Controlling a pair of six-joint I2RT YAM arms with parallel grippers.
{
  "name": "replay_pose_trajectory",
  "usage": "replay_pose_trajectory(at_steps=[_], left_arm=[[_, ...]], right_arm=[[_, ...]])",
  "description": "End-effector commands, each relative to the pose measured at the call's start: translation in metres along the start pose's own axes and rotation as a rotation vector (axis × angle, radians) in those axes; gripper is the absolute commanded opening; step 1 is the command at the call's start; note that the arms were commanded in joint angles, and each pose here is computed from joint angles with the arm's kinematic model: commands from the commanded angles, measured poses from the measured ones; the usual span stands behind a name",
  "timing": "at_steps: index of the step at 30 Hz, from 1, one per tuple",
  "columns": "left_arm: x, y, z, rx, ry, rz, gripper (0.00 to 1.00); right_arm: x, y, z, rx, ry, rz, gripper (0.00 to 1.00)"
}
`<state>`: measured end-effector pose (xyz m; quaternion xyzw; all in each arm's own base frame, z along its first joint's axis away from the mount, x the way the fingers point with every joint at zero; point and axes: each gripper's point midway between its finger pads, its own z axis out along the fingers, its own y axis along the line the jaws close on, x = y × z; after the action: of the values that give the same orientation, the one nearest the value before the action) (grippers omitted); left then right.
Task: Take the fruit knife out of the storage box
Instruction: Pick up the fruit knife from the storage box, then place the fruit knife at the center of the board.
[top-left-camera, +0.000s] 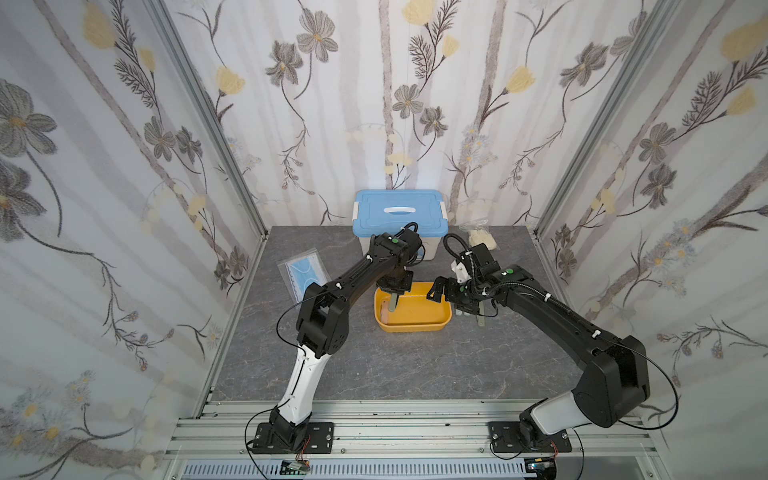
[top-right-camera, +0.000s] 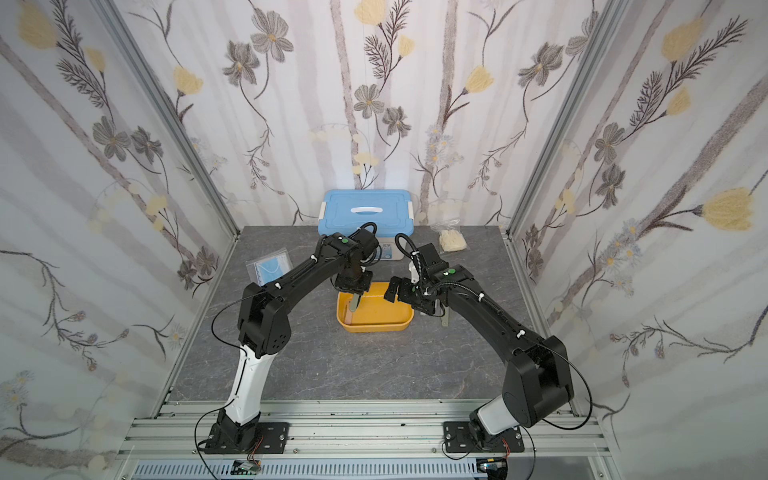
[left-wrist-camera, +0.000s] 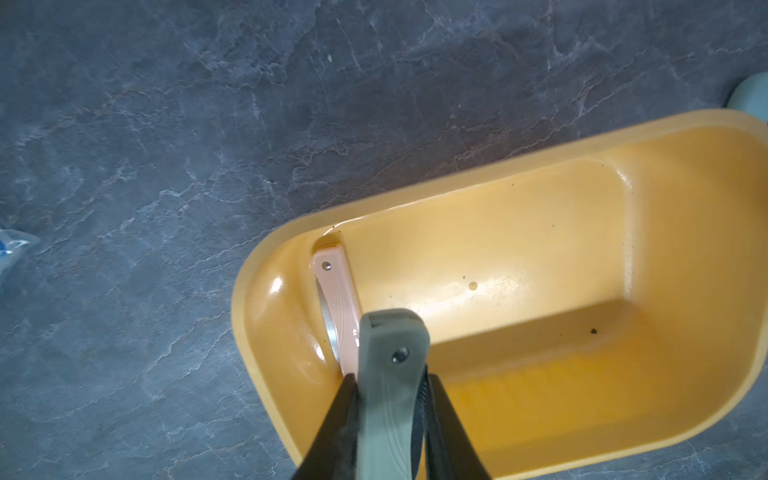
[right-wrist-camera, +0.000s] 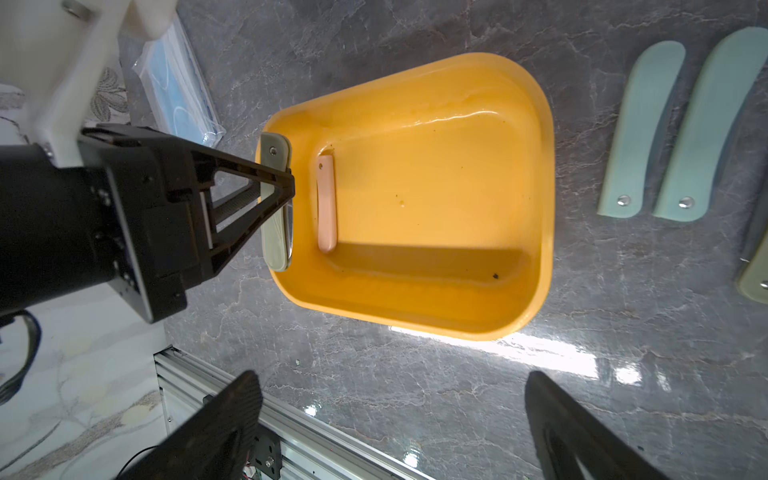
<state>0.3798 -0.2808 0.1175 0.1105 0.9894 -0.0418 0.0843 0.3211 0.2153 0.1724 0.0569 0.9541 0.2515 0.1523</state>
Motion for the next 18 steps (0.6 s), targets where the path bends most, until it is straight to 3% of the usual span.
replay_pose_trajectory(at_steps=[1,10,18], left_arm=[[0.002,0.020,-0.015,-0.040,-0.007,-0.011,0.07],[0.016,0.074,-0.028,-0.059,-0.018,-0.116,0.08],[0.034,0.110,0.004,-0.046,0.036,-0.191,0.08]], right_arm=[[-0.005,0.020,0.005,-0.047,0.004,-0.021,1.00],[-0.012,0.051,0.030,-0.073,0.033,-0.049,1.00],[-0.017,0.068,0.043,-0.111,0.041,-0.048,1.00]])
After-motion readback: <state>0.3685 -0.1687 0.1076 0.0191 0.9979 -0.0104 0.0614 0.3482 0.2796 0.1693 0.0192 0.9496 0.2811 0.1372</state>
